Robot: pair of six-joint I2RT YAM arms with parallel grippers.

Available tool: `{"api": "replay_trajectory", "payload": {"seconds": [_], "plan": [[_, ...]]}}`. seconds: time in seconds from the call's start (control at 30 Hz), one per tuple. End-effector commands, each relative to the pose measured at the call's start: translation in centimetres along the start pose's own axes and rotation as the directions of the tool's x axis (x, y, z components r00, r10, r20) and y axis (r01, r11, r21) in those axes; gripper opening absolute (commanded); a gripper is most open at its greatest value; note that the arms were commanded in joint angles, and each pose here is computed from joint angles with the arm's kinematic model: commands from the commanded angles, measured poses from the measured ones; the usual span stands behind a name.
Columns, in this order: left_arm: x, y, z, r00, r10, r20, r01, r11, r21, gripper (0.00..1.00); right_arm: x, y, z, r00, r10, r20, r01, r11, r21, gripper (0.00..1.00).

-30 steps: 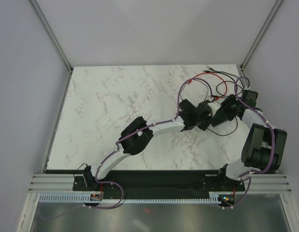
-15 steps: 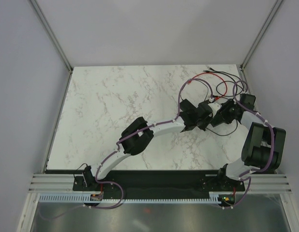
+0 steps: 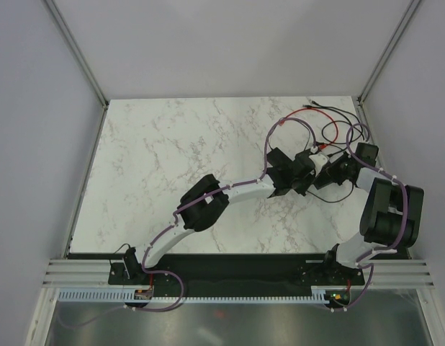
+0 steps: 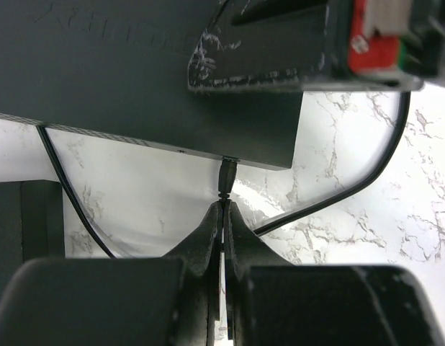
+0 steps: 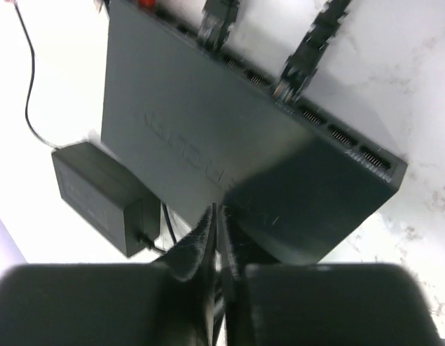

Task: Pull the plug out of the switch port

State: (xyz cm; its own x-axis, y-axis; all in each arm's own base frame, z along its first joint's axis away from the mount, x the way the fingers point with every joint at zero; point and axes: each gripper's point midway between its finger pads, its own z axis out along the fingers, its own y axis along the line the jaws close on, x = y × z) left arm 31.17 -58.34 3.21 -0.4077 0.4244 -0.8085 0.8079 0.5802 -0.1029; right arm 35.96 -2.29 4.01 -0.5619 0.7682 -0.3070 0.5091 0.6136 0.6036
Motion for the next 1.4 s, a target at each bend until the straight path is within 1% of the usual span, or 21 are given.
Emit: {"api": "replay_trajectory", "payload": {"seconds": [0.0, 0.03, 0.1, 0.17, 0.2, 0.27, 0.37, 0.4, 0.5, 0.6, 0.7, 0.8, 0.93, 1.03, 1.1, 1.2, 1.27, 1.3, 1.37], "plan": [[0.6, 0.1, -0.3, 1.0, -0.003, -0.003, 0.003, 1.0, 0.002, 0.02, 1.1, -3.0, 1.3, 0.998, 0.062, -0.009, -0.061, 0.992, 0.112, 0.09], [0.7, 0.0, -0.4, 1.0, -0.004, -0.004, 0.004, 1.0, 0.01, 0.02, 1.3, -3.5, 1.4, 0.997, 0.074, -0.008, -0.072, 0.989, 0.132, 0.05], [1.2, 0.1, -0.6, 1.0, -0.01, -0.009, 0.01, 1.0, 0.009, 0.02, 1.4, -4.2, 1.7, 0.996, 0.083, -0.006, -0.081, 0.984, 0.16, 0.03], [2.2, 0.3, -0.7, 1.0, -0.014, -0.025, 0.014, 1.0, 0.005, 0.02, 1.5, -4.9, 1.7, 0.997, 0.074, -0.005, -0.071, 0.98, 0.186, 0.03], [1.7, 0.2, -0.9, 1.0, -0.018, -0.009, 0.018, 1.0, 0.007, 0.02, 1.5, -5.2, 1.7, 0.998, 0.07, -0.002, -0.068, 0.977, 0.202, 0.03], [2.4, 0.3, -1.1, 1.0, -0.019, -0.022, 0.019, 1.0, 0.004, 0.02, 1.3, -6.0, 1.6, 0.998, 0.057, 0.016, -0.059, 0.97, 0.235, 0.03], [2.7, 0.4, -1.2, 0.999, -0.028, -0.025, 0.028, 1.0, -0.004, 0.02, 1.5, -6.6, 1.9, 0.998, 0.058, -0.002, -0.056, 0.965, 0.255, 0.03], [2.5, 0.9, -1.3, 0.999, -0.048, -0.021, 0.048, 0.998, -0.029, 0.02, 1.7, -6.9, 2.1, 0.998, 0.061, -0.01, -0.057, 0.963, 0.263, 0.03], [2.0, 1.4, -1.6, 0.996, -0.088, -0.012, 0.088, 0.995, -0.04, 0.02, 2.1, -7.3, 2.4, 0.998, 0.064, -0.024, -0.055, 0.961, 0.271, 0.03], [0.6, 2.1, -2.1, 0.992, -0.126, 0.016, 0.126, 0.99, -0.058, 0.02, 2.1, -7.5, 2.4, 0.998, 0.056, -0.027, -0.046, 0.96, 0.277, 0.03], [-0.6, 2.6, -2.2, 0.989, -0.139, 0.042, 0.141, 0.987, -0.073, 0.02, 2.2, -7.7, 2.4, 0.998, 0.056, -0.028, -0.045, 0.957, 0.285, 0.03], [0.4, 2.8, -1.7, 0.986, -0.165, 0.021, 0.166, 0.983, -0.077, 0.02, 2.3, -7.8, 2.5, 0.998, 0.057, -0.035, -0.045, 0.958, 0.285, 0.03], [2.9, 2.7, -0.9, 0.982, -0.187, -0.027, 0.185, 0.98, -0.076, 0.02, 2.4, -7.8, 2.6, 0.998, 0.056, -0.04, -0.042, 0.958, 0.283, 0.03], [2.1, 3.0, -1.6, 0.983, -0.183, -0.007, 0.181, 0.979, -0.093, 0.02, 2.2, -7.8, 2.5, 0.998, 0.05, -0.034, -0.038, 0.958, 0.285, 0.03], [0.7, 2.9, -2.3, 0.986, -0.165, 0.016, 0.166, 0.982, -0.09, 0.02, 2.3, -7.9, 2.6, 0.998, 0.05, -0.034, -0.039, 0.957, 0.288, 0.03], [0.0, 2.8, -2.9, 0.986, -0.165, 0.03, 0.167, 0.983, -0.079, 0.02, 2.4, -8.0, 2.6, 0.998, 0.053, -0.038, -0.039, 0.956, 0.291, 0.03], [1.9, 2.7, -2.3, 0.983, -0.186, 0.005, 0.186, 0.98, -0.075, 0.02, 2.4, -8.0, 2.7, 0.998, 0.054, -0.04, -0.04, 0.956, 0.291, 0.03], [3.4, 2.5, -1.6, 0.983, -0.184, -0.026, 0.182, 0.981, -0.068, 0.02, 2.4, -8.0, 2.7, 0.998, 0.052, -0.041, -0.038, 0.956, 0.291, 0.03], [4.0, 2.3, -1.4, 0.982, -0.186, -0.038, 0.183, 0.981, -0.071, 0.02, 2.3, -8.0, 2.7, 0.998, 0.05, -0.039, -0.037, 0.955, 0.293, 0.03]]}}
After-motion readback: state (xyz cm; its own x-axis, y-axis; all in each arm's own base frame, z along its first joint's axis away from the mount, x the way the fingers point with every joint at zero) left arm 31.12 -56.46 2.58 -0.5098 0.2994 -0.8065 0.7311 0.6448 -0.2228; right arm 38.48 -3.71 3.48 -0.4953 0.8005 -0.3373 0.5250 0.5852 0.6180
